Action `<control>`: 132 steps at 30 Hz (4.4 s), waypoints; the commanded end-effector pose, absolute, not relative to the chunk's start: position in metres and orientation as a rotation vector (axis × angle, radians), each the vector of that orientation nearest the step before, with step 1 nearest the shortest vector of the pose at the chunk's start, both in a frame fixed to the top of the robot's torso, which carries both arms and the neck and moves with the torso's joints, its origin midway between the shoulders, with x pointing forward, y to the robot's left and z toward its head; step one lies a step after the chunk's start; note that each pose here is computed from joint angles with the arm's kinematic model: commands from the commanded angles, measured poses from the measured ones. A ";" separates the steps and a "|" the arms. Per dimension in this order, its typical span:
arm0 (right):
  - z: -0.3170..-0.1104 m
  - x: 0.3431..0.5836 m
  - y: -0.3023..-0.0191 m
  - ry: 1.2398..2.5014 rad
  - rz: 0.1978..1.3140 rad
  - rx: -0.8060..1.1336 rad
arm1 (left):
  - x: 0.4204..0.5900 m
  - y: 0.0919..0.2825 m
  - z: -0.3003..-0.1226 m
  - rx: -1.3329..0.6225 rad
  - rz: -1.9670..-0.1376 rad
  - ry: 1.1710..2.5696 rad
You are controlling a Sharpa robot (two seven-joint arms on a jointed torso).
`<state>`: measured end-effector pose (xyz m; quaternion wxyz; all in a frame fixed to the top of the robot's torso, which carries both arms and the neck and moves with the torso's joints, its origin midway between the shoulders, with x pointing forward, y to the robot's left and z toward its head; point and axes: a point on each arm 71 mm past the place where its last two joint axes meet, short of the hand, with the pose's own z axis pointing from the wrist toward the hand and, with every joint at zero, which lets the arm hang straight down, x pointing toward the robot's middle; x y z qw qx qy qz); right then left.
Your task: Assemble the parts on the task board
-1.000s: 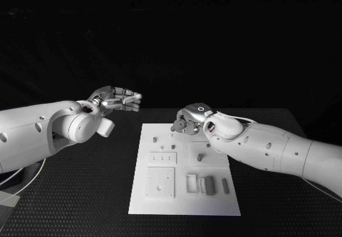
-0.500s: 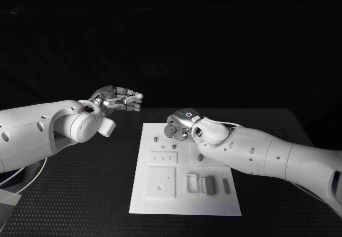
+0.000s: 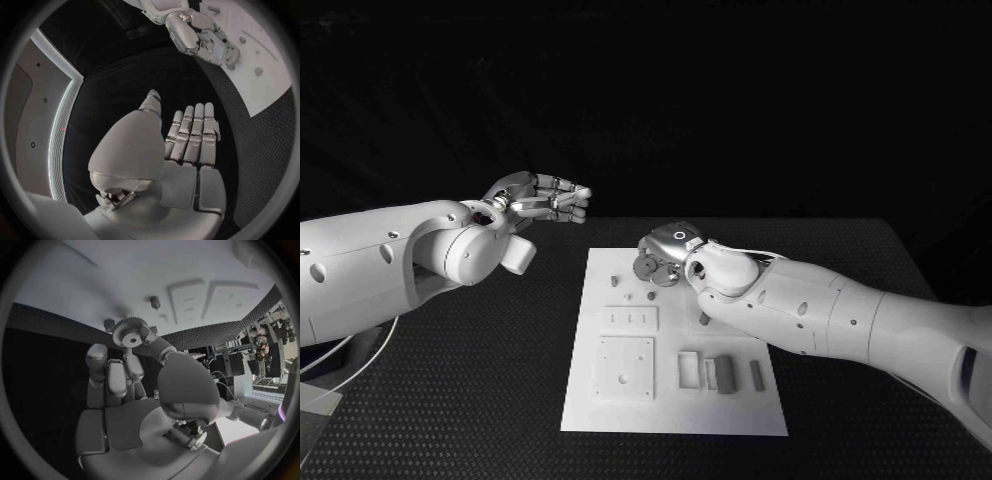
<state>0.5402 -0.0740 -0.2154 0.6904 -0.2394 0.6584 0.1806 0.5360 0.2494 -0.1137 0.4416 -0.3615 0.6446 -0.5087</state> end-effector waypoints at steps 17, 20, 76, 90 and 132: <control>-0.223 0.547 -0.076 1.489 0.345 -0.572 | 0.536 0.248 -0.112 -0.884 -1.271 1.596; -0.223 0.547 -0.076 1.485 0.344 -0.569 | 0.536 0.249 -0.112 -0.885 -1.269 1.594; -0.236 0.547 -0.068 1.528 0.346 -0.570 | 0.536 0.246 -0.112 -0.880 -1.273 1.598; -0.235 0.546 -0.069 1.515 0.360 -0.553 | 0.536 0.247 -0.112 -0.881 -1.270 1.596; -0.245 0.548 -0.092 1.681 0.364 -0.509 | 0.535 0.251 -0.112 -0.889 -1.263 1.595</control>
